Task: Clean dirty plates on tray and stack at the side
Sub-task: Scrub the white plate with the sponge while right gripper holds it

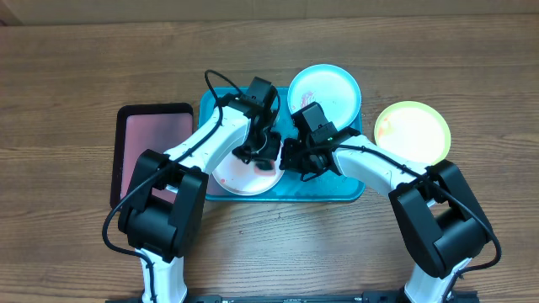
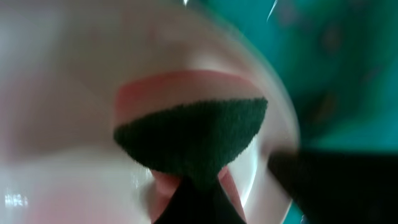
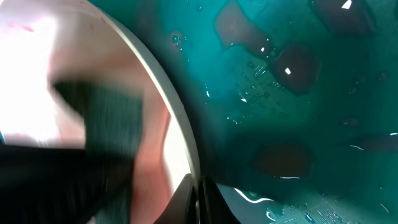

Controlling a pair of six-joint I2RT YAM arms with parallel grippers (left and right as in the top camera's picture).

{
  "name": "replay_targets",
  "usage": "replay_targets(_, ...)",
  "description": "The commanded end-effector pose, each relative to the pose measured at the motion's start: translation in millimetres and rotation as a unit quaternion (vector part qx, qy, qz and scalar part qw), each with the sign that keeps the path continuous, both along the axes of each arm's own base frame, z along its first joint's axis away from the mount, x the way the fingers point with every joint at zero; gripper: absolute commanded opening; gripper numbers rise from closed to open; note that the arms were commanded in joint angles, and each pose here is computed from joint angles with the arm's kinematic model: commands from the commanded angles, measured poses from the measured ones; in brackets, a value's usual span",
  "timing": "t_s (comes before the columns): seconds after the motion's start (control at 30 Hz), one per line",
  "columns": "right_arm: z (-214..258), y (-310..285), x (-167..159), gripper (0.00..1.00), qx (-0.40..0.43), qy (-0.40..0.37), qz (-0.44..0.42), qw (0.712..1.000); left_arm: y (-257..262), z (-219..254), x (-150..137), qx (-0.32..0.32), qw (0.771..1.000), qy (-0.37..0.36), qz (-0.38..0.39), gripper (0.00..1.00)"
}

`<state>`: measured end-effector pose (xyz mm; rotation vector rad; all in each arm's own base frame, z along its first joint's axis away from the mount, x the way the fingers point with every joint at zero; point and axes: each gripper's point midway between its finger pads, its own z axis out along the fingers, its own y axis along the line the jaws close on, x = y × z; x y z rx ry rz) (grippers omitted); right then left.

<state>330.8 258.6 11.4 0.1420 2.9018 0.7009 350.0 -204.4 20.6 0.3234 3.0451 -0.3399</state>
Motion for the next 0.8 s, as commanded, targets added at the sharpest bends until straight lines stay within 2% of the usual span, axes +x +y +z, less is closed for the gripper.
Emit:
replay_targets(0.0,-6,-1,0,0.04,-0.003,0.008,0.0,1.0,-5,-3,23,-0.006,0.999,-0.049,-0.014,0.04)
replay_targets(0.13,-6,-2,-1,0.04,-0.004,0.01,0.0,1.0,4,-1,44,0.022,0.995,-0.094,0.004,0.04)
replay_targets(0.3,-6,-2,-1,0.04,-0.004,0.01,0.0,1.0,58,-1,52,0.149,0.977,-0.119,0.1,0.04)
replay_targets(0.37,-6,-2,-1,0.04,-0.004,0.01,0.0,1.0,83,2,50,0.204,0.961,-0.123,0.137,0.04)
replay_targets(0.47,-6,-2,-1,0.04,-0.004,0.01,0.0,1.0,104,4,43,0.246,0.95,-0.116,0.156,0.04)
replay_targets(0.77,-6,-1,0,0.04,-0.004,0.008,0.001,1.0,120,2,1,0.283,0.948,-0.032,0.14,0.04)
